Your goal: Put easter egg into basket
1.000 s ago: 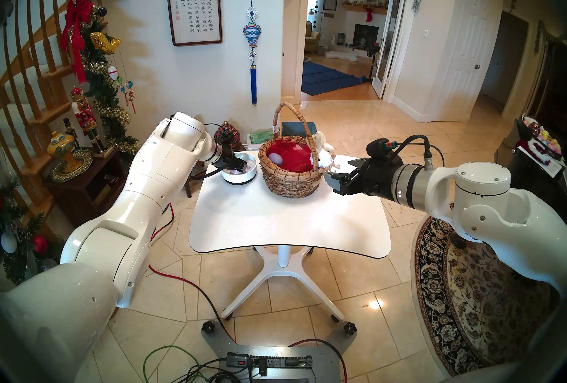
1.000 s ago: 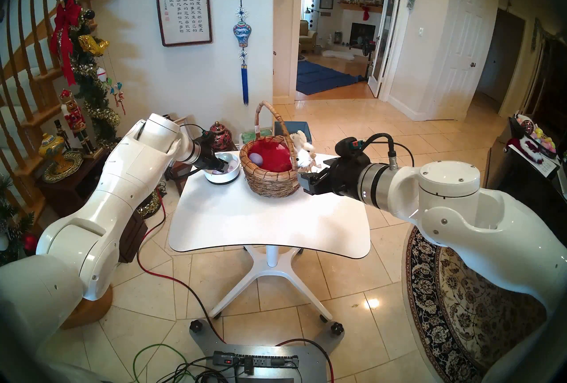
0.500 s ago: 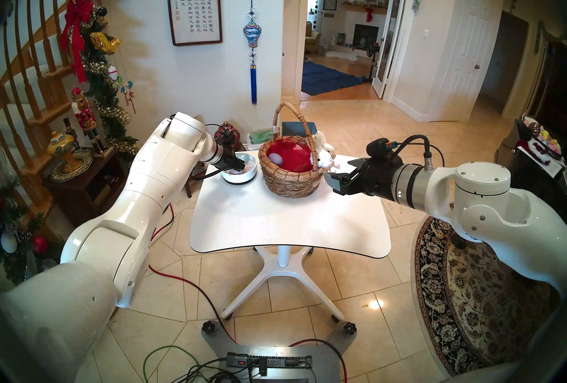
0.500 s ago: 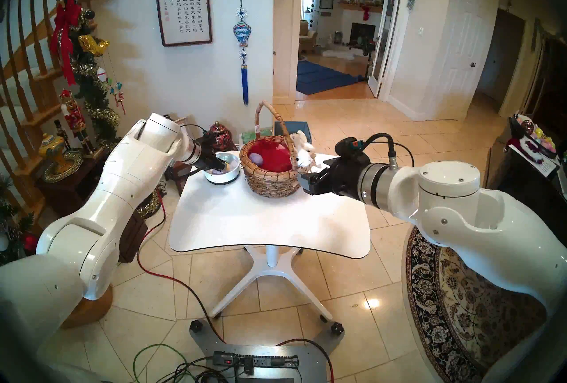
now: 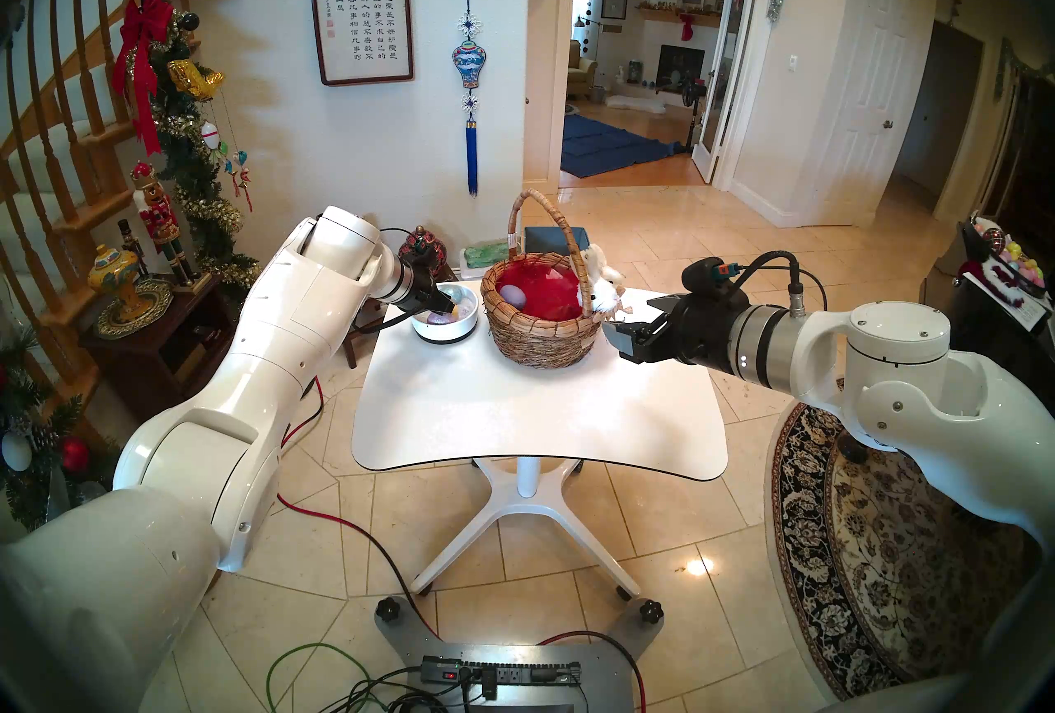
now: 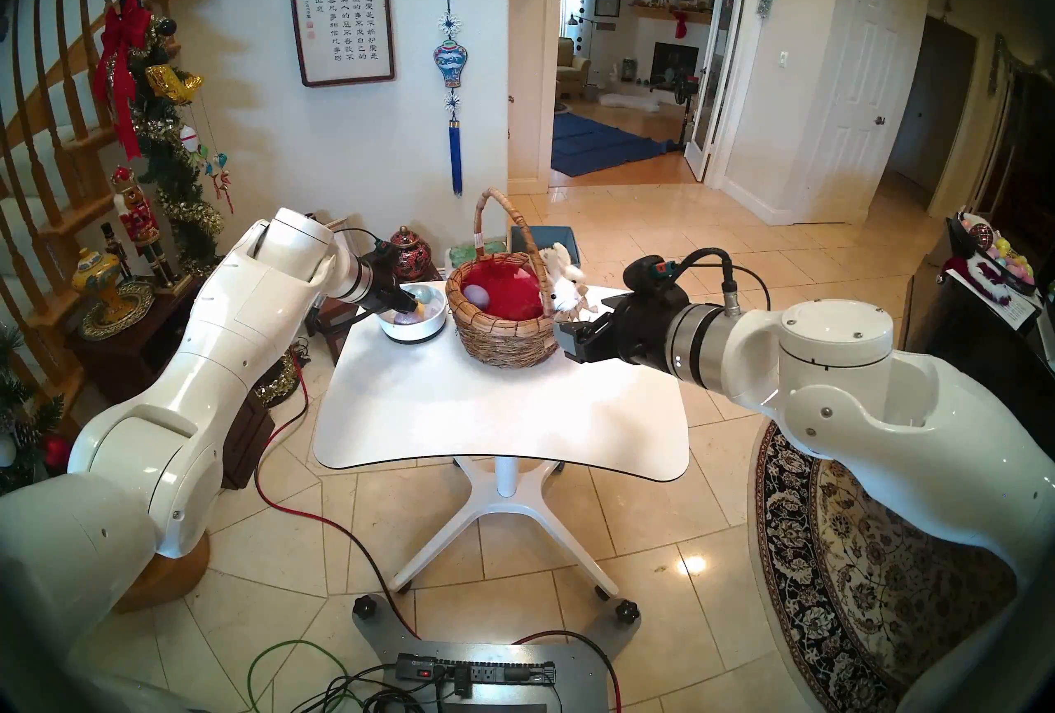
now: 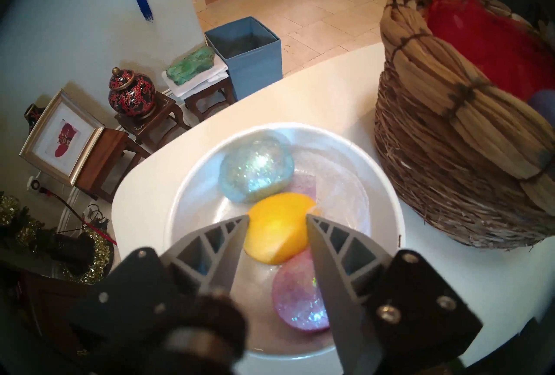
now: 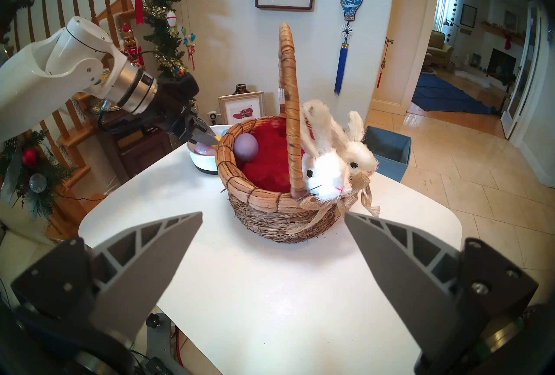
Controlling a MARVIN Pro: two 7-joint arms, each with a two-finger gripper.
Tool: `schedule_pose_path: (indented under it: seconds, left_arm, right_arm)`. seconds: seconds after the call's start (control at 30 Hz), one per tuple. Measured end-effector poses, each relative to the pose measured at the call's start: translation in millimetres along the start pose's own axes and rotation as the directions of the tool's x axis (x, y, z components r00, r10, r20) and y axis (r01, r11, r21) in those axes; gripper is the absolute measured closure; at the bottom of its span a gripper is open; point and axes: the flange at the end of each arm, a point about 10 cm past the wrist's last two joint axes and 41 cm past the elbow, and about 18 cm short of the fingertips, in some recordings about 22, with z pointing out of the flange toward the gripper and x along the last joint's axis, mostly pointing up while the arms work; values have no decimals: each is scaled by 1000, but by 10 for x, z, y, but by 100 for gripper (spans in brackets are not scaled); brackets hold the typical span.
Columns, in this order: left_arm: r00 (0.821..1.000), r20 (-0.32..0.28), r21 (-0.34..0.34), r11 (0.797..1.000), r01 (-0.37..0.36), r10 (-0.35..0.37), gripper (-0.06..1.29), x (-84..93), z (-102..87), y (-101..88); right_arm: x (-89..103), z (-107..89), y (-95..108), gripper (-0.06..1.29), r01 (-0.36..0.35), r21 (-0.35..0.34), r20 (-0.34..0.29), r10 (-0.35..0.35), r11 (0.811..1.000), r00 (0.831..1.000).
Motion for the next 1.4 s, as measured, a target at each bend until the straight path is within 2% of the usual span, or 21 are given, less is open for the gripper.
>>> schedule_pose_path:
  seconds: [0.13, 0.27, 0.43, 0.67, 0.87, 1.13, 1.17, 1.2, 1.33, 1.4]
  left_arm:
    - [998, -49, 8, 999, 33, -33, 70, 56, -62, -47]
    - [995, -83, 15, 998, 55, -54, 82, 97, -110, -74]
    - [992, -102, 15, 997, 71, -69, 82, 112, -128, -70]
    - [992, -99, -3, 997, 72, -72, 82, 100, -124, -38]
    - [998, -53, -32, 999, 41, -43, 81, 46, -113, 48]
    - [999, -37, -60, 998, 34, -37, 59, -10, -151, 73]
    - [998, -39, -66, 997, 38, -41, 45, -13, -162, 67]
    - [998, -40, -69, 997, 40, -43, 43, -14, -168, 63]
    - [997, -46, -87, 995, 58, -62, 11, -21, -203, 30]
    - [996, -48, -96, 993, 67, -72, 2, -23, -220, 15]
  right_arm:
    - [0, 0, 0, 0, 0, 0, 0, 0, 1000, 1000]
    - [0, 0, 0, 0, 0, 0, 0, 0, 1000, 1000]
    - [0, 0, 0, 0, 0, 0, 0, 0, 1000, 1000]
    - [0, 0, 0, 0, 0, 0, 0, 0, 1000, 1000]
    - [0, 0, 0, 0, 0, 0, 0, 0, 1000, 1000]
    - [0, 0, 0, 0, 0, 0, 0, 0, 1000, 1000]
    - [0, 0, 0, 0, 0, 0, 0, 0, 1000, 1000]
    - [0, 0, 0, 0, 0, 0, 0, 0, 1000, 1000]
    - [0, 0, 0, 0, 0, 0, 0, 0, 1000, 1000]
    - [0, 0, 0, 0, 0, 0, 0, 0, 1000, 1000]
